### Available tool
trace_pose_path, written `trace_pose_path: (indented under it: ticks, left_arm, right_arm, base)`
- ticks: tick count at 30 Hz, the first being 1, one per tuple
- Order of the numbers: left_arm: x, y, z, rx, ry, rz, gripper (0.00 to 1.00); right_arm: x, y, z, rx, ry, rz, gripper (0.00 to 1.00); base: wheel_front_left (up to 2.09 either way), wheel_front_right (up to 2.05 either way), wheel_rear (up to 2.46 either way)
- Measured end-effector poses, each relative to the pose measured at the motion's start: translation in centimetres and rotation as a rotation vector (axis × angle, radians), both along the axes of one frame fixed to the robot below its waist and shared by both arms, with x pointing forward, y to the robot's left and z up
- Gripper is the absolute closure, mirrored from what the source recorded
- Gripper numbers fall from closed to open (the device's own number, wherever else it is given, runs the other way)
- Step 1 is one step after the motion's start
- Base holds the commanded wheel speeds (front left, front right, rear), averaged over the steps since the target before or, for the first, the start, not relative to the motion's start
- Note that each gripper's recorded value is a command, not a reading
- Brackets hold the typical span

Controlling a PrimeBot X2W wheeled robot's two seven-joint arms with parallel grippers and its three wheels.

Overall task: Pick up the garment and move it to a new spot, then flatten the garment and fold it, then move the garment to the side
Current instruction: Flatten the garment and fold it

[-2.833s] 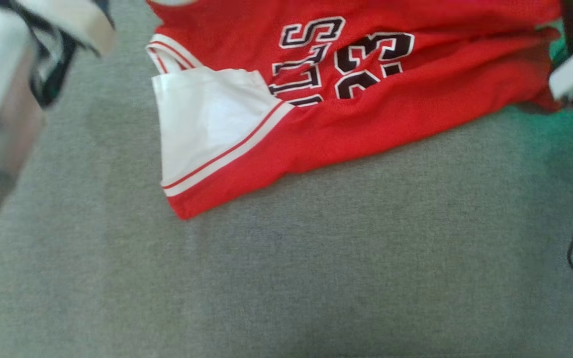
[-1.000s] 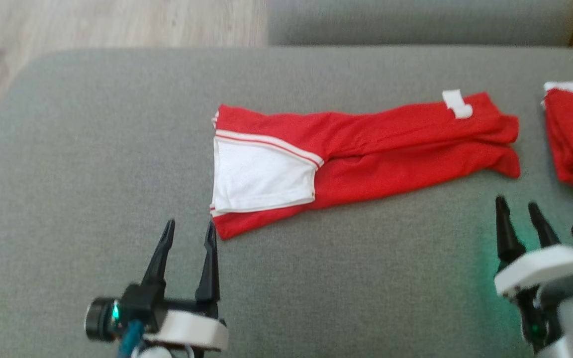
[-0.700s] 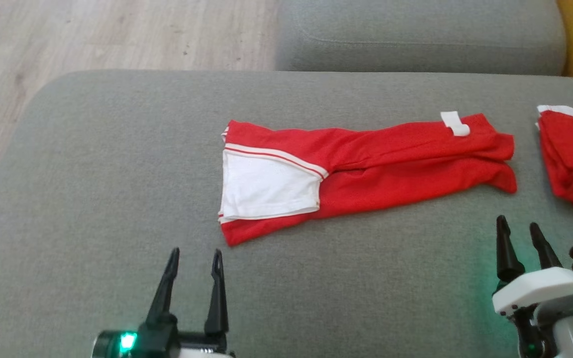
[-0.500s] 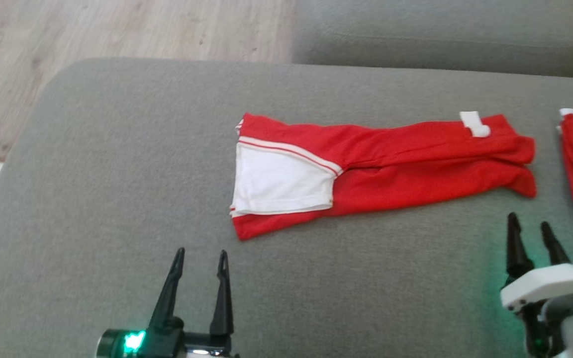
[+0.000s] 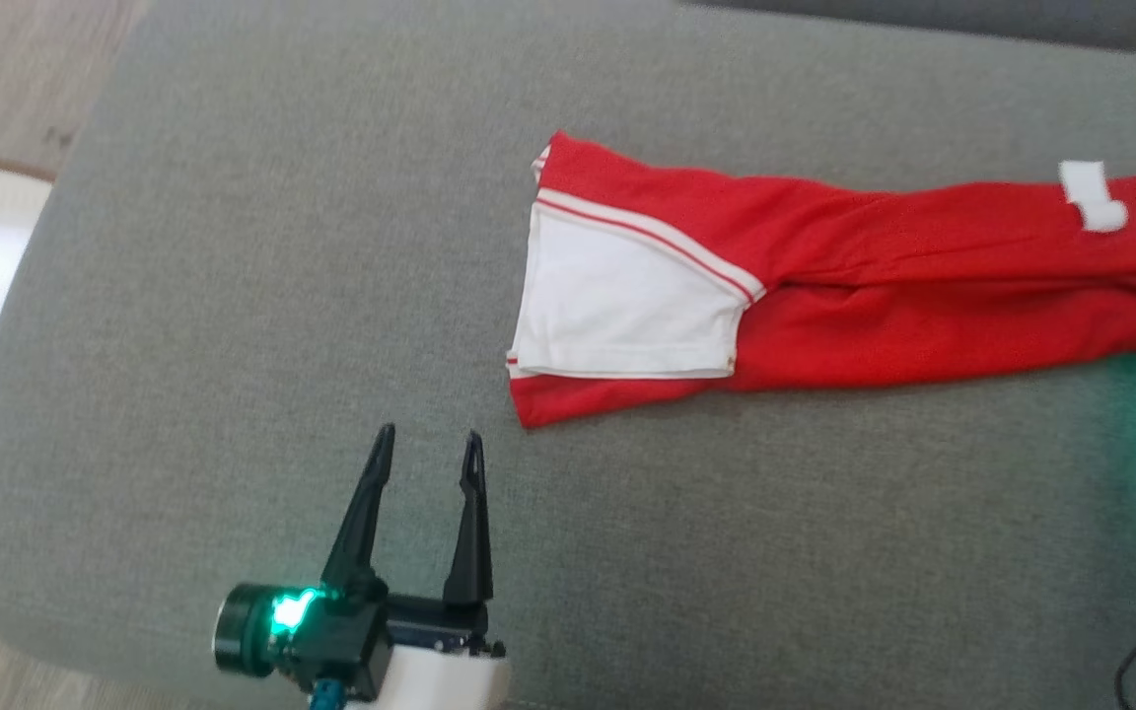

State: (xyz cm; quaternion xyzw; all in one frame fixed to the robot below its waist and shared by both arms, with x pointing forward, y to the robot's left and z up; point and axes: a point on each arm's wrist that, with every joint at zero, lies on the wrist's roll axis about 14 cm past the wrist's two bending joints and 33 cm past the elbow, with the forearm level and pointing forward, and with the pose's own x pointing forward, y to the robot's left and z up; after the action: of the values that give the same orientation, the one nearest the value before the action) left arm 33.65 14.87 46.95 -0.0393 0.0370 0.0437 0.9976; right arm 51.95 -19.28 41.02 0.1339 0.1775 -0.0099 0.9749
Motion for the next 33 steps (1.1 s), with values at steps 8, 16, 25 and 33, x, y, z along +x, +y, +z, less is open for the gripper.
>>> trace_pose_path:
  ticks: [8, 16, 25, 33]
  left_arm:
    - [1.2, 0.1, -1.0, 0.001, 0.028, -0.001, 0.00]
    - [1.9, -0.3, -1.0, 0.003, 0.019, -0.022, 0.00]
    - [2.3, -0.6, 0.0, 0.011, -0.019, -0.046, 0.00]
    - [2.3, -2.6, 1.0, 0.013, -0.058, -0.123, 0.00]
  right_arm:
    - [-0.5, -0.9, -5.4, -0.043, 0.186, -0.028, 0.00]
    - [-0.1, 0.9, -5.5, 0.059, 0.202, -0.039, 1.00]
    - [-0.5, 2.6, -3.8, 0.157, 0.140, -0.038, 1.00]
    - [-3.1, 0.3, -0.1, 0.181, 0.008, -0.080, 1.00]
  base:
    - [0.00, 0.00, 0.00]
    - [0.00, 0.00, 0.00]
    - [0.00, 0.00, 0.00]
    - [0.00, 0.00, 0.00]
